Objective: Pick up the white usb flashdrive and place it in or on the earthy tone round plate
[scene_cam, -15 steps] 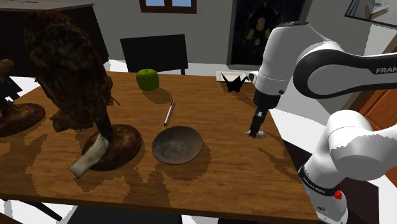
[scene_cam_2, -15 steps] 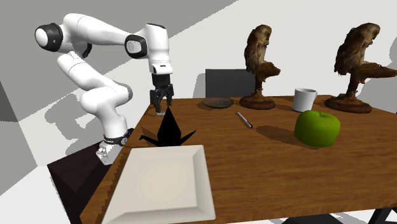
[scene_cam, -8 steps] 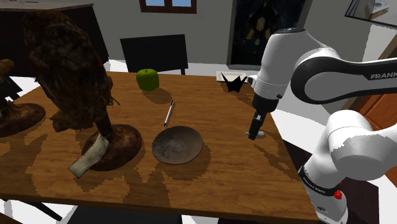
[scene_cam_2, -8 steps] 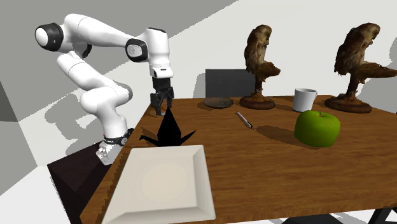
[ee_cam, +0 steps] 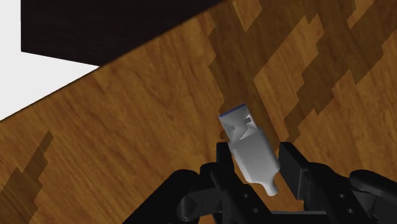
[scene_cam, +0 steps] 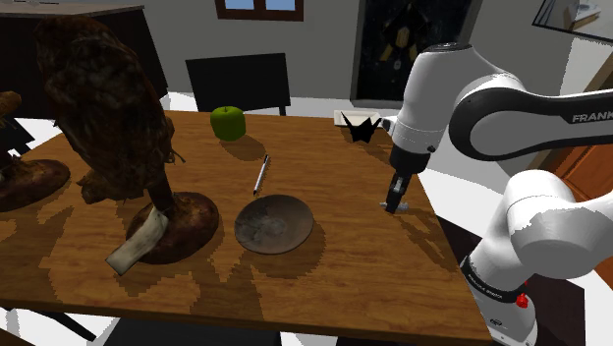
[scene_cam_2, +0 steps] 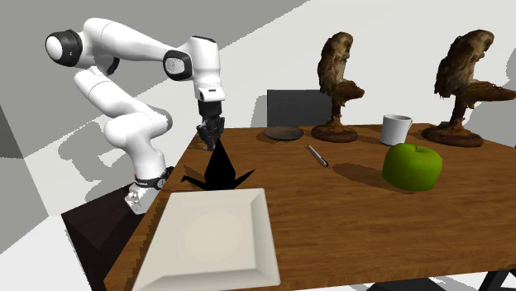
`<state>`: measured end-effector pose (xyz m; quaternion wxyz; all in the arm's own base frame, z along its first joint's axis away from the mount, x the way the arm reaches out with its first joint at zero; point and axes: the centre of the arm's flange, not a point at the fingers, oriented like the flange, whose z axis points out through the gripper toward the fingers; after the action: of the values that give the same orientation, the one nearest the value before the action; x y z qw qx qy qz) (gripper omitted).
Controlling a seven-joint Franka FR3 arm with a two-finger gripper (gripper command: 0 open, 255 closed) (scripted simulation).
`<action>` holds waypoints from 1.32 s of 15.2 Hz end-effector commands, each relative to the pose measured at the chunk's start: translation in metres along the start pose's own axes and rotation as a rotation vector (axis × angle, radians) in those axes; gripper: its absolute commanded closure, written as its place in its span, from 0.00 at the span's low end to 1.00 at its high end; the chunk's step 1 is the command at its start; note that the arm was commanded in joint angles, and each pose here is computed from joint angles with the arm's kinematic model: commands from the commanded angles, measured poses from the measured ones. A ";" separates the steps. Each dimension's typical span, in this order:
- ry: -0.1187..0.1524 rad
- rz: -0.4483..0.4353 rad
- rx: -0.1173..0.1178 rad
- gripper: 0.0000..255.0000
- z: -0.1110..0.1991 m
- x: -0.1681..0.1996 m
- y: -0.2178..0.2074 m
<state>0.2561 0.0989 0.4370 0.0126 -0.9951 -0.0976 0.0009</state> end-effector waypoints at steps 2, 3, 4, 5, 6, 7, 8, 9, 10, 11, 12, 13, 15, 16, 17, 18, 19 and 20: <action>0.000 0.000 0.000 1.00 0.000 0.000 0.000; 0.000 0.000 0.000 1.00 0.000 0.000 0.000; 0.000 0.000 0.000 1.00 0.000 0.000 0.000; 0.000 0.000 0.000 1.00 -0.005 0.000 0.000; 0.000 0.000 0.000 1.00 -0.010 0.000 0.000; 0.000 0.000 0.000 1.00 -0.016 0.000 0.000; 0.000 0.000 0.000 1.00 -0.021 0.000 -0.001; 0.000 0.000 0.000 1.00 -0.026 0.000 -0.001; 0.000 0.000 0.000 1.00 -0.032 0.000 -0.001; 0.000 0.000 0.000 1.00 -0.037 0.000 -0.001; 0.000 0.000 0.000 1.00 -0.042 0.000 -0.001; 0.000 0.000 0.000 1.00 -0.047 0.000 -0.001; 0.000 0.000 0.000 1.00 -0.058 0.000 -0.001; 0.000 0.000 0.000 1.00 -0.063 0.000 -0.002; 0.000 0.000 0.000 1.00 -0.069 0.000 -0.002; 0.000 0.000 0.000 1.00 -0.074 0.000 -0.002; 0.000 0.000 0.000 1.00 -0.079 0.000 -0.002; 0.000 0.000 0.000 1.00 -0.084 0.000 -0.002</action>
<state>0.2566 0.0997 0.5151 0.0128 -0.9951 -0.0977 0.0007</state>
